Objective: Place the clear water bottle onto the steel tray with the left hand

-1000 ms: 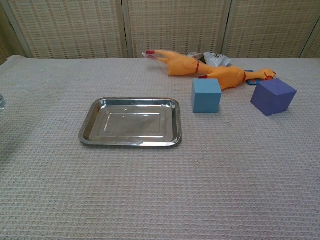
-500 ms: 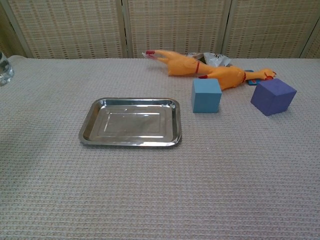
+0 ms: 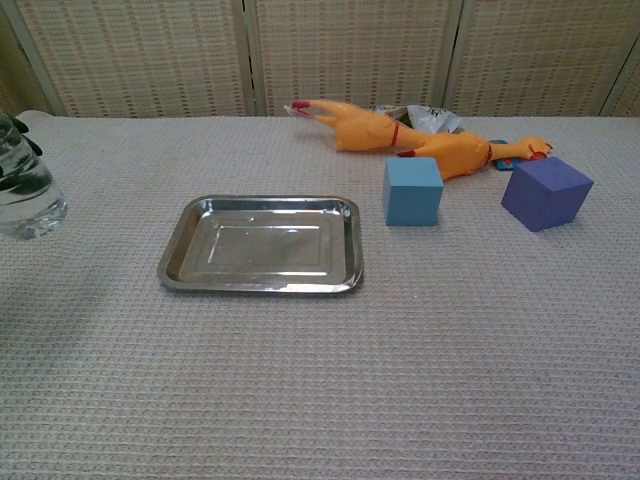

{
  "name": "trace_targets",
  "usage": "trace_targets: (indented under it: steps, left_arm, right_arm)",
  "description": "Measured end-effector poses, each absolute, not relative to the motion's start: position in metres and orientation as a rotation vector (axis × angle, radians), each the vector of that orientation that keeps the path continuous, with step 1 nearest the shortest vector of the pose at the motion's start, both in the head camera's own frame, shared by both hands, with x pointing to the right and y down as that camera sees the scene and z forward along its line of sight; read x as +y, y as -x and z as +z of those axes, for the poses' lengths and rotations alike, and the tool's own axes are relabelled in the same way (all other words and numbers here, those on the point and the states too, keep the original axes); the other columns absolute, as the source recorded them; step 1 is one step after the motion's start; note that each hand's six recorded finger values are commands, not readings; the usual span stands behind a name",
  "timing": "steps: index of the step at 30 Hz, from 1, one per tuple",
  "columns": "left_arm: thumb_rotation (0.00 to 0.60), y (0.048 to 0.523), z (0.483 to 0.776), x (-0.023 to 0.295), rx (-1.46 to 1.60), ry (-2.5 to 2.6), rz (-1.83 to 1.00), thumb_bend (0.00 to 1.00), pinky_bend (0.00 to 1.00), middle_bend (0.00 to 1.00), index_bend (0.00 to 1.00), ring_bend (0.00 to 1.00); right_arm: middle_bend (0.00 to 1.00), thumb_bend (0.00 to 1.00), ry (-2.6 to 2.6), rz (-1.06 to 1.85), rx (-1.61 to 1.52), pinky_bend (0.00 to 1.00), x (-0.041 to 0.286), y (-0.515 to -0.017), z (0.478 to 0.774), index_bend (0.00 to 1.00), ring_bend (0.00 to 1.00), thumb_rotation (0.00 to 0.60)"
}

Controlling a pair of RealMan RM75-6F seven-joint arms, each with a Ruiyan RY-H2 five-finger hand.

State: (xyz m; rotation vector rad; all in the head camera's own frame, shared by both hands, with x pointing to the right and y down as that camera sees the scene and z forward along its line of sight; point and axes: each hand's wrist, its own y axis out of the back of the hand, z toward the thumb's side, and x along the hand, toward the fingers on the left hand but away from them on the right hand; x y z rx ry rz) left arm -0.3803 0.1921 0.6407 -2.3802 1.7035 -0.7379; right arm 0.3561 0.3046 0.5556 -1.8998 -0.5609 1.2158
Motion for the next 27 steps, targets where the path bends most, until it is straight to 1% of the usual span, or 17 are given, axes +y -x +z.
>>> trace_targets:
  steps: [3, 6, 10, 13, 15, 18, 21, 24, 27]
  left_arm:
    - [0.6, 0.374, 0.633, 0.191, 1.655, 2.364, -0.741, 0.58, 0.51, 0.55, 0.54, 0.35]
    - [0.6, 0.376, 0.645, 0.2, 1.619, 2.362, -0.846, 0.57, 0.5, 0.53, 0.53, 0.34]
    - [0.6, 0.391, 0.676, 0.213, 1.622, 2.36, -1.005, 0.57, 0.5, 0.52, 0.52, 0.33]
    - [0.6, 0.395, 0.69, 0.214, 1.628, 2.36, -1.029, 0.57, 0.5, 0.52, 0.52, 0.33]
    - [0.6, 0.39, 0.69, 0.211, 1.624, 2.359, -0.998, 0.57, 0.5, 0.52, 0.52, 0.33]
    - [0.6, 0.375, 0.682, 0.2, 1.614, 2.366, -0.908, 0.57, 0.49, 0.52, 0.52, 0.32]
    - [0.6, 0.349, 0.676, 0.189, 1.599, 2.375, -0.821, 0.57, 0.48, 0.51, 0.51, 0.31]
    - [0.6, 0.323, 0.678, 0.179, 1.575, 2.374, -0.771, 0.57, 0.47, 0.5, 0.51, 0.3]
    - [0.6, 0.3, 0.687, 0.172, 1.561, 2.382, -0.746, 0.57, 0.46, 0.5, 0.5, 0.29]
  right_arm:
    - [0.0, 0.0, 1.899, 1.212, -0.561, 0.0, 0.305, -0.356, 0.555, 0.0, 0.0, 0.6]
    - [0.0, 0.0, 1.901, 1.213, -0.558, 0.0, 0.306, -0.356, 0.555, 0.0, 0.0, 0.6]
    - [0.0, 0.0, 1.898, 1.217, -0.562, 0.0, 0.305, -0.357, 0.555, 0.0, 0.0, 0.6]
    - [0.0, 0.0, 1.897, 1.226, -0.559, 0.0, 0.304, -0.357, 0.557, 0.0, 0.0, 0.6]
    - [0.0, 0.0, 1.898, 1.23, -0.555, 0.0, 0.304, -0.357, 0.558, 0.0, 0.0, 0.6]
    - [0.0, 0.0, 1.901, 1.238, -0.545, 0.0, 0.303, -0.356, 0.561, 0.0, 0.0, 0.6]
    - [0.0, 0.0, 1.904, 1.244, -0.538, 0.0, 0.303, -0.356, 0.563, 0.0, 0.0, 0.6]
    - [0.0, 0.0, 1.904, 1.245, -0.547, 0.0, 0.302, -0.357, 0.562, 0.0, 0.0, 0.6]
    - [0.0, 0.0, 1.904, 1.249, -0.56, 0.0, 0.299, -0.359, 0.561, 0.0, 0.0, 0.6]
